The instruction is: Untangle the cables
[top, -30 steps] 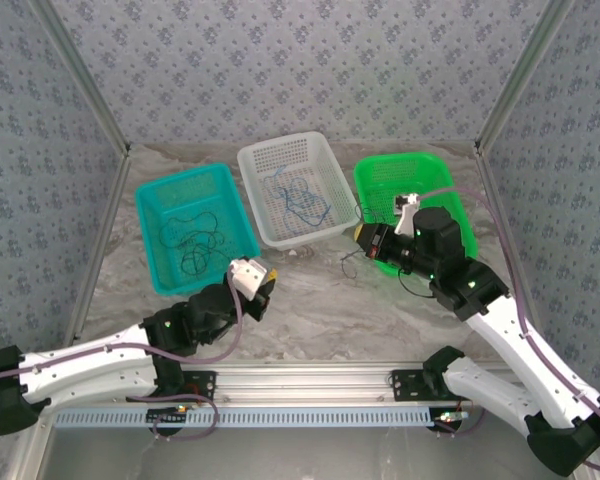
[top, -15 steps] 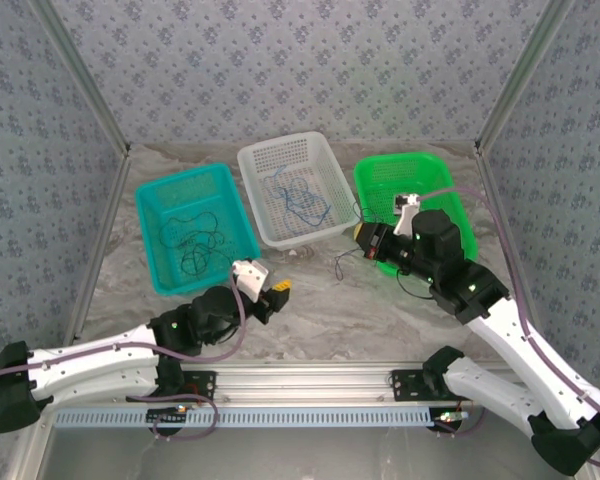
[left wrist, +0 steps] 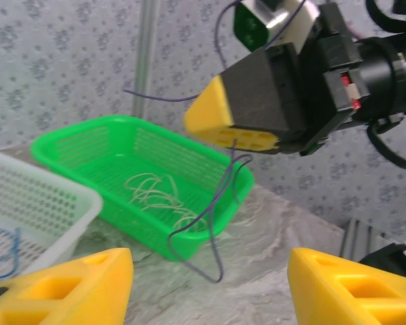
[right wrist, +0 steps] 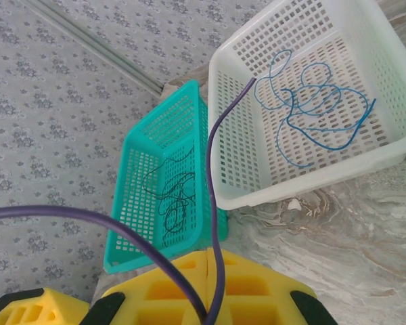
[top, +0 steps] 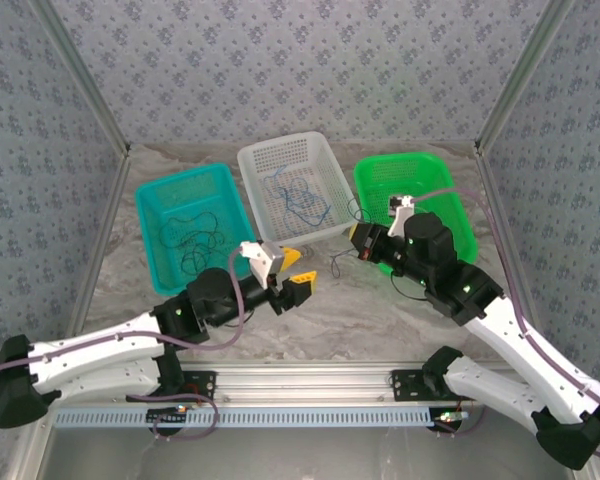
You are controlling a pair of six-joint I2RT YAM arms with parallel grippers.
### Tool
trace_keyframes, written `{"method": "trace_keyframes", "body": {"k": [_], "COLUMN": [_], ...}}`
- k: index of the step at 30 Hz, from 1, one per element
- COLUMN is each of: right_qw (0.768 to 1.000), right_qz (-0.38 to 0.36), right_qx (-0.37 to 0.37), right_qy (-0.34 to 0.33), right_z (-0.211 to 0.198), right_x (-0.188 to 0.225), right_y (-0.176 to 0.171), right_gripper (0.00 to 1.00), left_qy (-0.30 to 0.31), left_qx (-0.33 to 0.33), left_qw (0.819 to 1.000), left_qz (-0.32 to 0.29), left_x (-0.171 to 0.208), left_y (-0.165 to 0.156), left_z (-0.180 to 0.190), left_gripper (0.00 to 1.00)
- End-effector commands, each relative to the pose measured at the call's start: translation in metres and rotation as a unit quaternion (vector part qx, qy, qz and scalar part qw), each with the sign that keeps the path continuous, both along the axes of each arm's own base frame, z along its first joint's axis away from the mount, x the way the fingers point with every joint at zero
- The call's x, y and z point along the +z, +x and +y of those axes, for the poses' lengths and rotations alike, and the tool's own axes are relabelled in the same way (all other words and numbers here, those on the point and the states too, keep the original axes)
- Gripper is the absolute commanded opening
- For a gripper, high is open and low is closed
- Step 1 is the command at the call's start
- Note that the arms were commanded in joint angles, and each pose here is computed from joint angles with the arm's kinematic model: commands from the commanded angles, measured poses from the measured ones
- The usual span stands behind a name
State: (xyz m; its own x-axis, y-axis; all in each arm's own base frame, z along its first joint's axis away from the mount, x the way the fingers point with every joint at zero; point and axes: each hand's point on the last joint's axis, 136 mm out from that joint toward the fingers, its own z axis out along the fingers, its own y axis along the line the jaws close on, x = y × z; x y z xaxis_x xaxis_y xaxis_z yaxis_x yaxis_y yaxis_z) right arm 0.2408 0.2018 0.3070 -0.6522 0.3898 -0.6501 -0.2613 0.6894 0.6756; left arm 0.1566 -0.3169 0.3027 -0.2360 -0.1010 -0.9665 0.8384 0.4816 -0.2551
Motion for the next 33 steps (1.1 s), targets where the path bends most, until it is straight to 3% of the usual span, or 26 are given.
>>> {"method": "trace_keyframes", "body": {"k": [1,5,10,24,28,33], "right_qw": [1.0,1.0,1.0,0.999,0.999,0.999], "right_qz": [-0.022,-0.028,-0.026,-0.034,-0.031,-0.03], "right_qx": [-0.008,-0.009,-0.007,-0.002,0.002,-0.002], "right_qy": [0.003,0.003,0.006,0.029,0.038,0.041], "right_z": [0.0,-0.001,0.0,0.003,0.005,0.003], "right_x": [0.015,0.018,0.018,0.032,0.033,0.033], "right_y": [0.003,0.001,0.001,-0.001,-0.001,-0.002], "right_gripper": [0.0,0.0,0.0,0.0,0.0,0.0], "left_qy": [-0.031,-0.006,0.001,0.018,0.016,0.025], "left_qx": [-0.035,-0.05,-0.05,0.012,0.009,-0.03], "left_qw": [0.999,0.998,0.996,0.995,0.996,0.997], "left_qz": [0.009,0.045,0.07,0.1,0.089,0.073], "left_x": [0.021,0.016,0.001,-0.027,-0.025,-0.023], "left_y": [-0.006,-0.003,0.003,0.027,0.028,0.02], "left_z": [-0.014,-0.031,-0.045,-0.048,-0.052,-0.066], "left_gripper": [0.6,0.55,0.54,0.52,0.38,0.04]}}
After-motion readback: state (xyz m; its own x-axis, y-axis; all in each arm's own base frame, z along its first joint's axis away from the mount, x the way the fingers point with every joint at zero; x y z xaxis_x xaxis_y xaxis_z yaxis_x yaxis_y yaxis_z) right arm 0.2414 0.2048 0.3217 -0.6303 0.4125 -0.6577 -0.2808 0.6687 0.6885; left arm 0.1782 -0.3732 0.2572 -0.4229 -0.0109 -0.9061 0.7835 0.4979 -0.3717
